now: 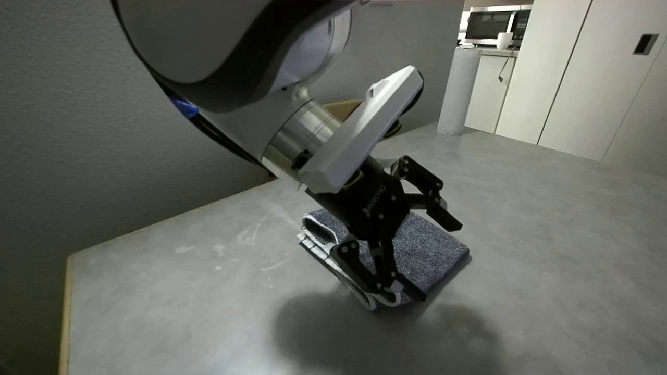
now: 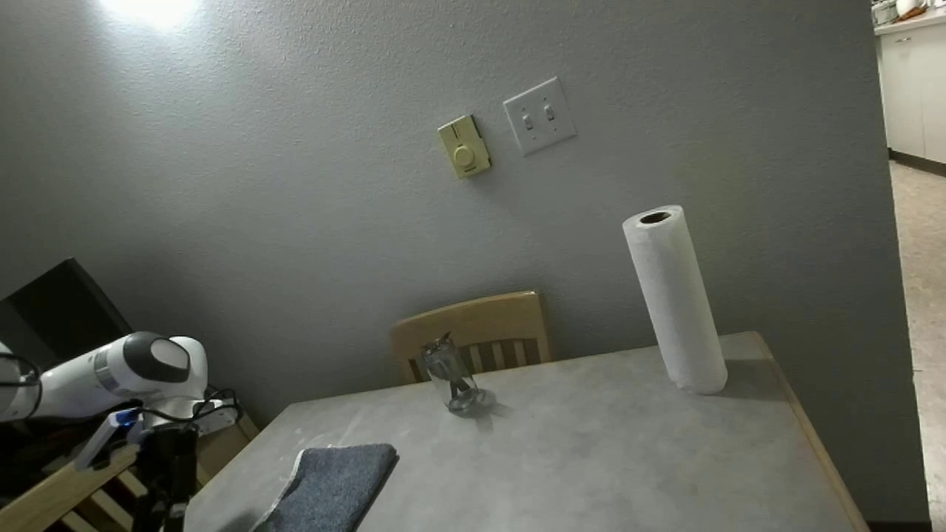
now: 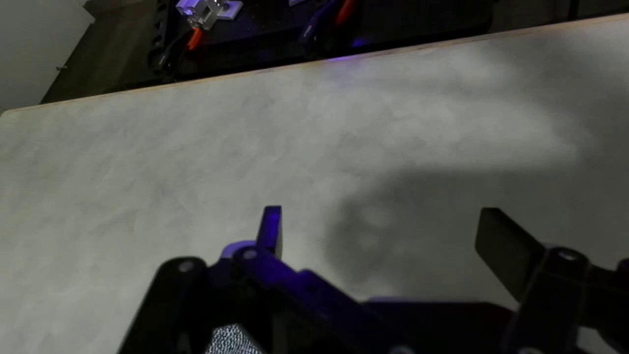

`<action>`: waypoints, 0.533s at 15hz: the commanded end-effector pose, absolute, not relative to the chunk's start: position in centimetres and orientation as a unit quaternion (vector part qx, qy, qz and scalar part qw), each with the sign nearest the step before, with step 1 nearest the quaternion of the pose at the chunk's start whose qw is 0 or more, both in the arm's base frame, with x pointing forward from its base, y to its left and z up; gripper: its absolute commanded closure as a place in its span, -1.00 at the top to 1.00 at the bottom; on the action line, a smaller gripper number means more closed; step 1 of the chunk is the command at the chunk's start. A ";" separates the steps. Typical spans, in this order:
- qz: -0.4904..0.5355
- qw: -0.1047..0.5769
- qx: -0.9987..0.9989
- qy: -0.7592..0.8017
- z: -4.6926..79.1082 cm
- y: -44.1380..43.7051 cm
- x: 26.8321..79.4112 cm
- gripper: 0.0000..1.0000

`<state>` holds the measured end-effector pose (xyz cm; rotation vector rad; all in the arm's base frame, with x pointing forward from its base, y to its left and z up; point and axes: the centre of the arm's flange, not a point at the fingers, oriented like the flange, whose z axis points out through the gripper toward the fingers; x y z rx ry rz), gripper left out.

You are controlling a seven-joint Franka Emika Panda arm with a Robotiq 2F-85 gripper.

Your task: Fold the towel then unfold it

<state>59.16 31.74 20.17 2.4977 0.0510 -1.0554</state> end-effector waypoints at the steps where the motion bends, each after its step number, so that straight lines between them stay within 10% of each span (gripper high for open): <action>1: -0.379 0.213 0.900 0.017 20.3 31.7 59.2 1.00; 8: -0.379 0.214 0.900 0.016 20.5 31.6 59.3 1.00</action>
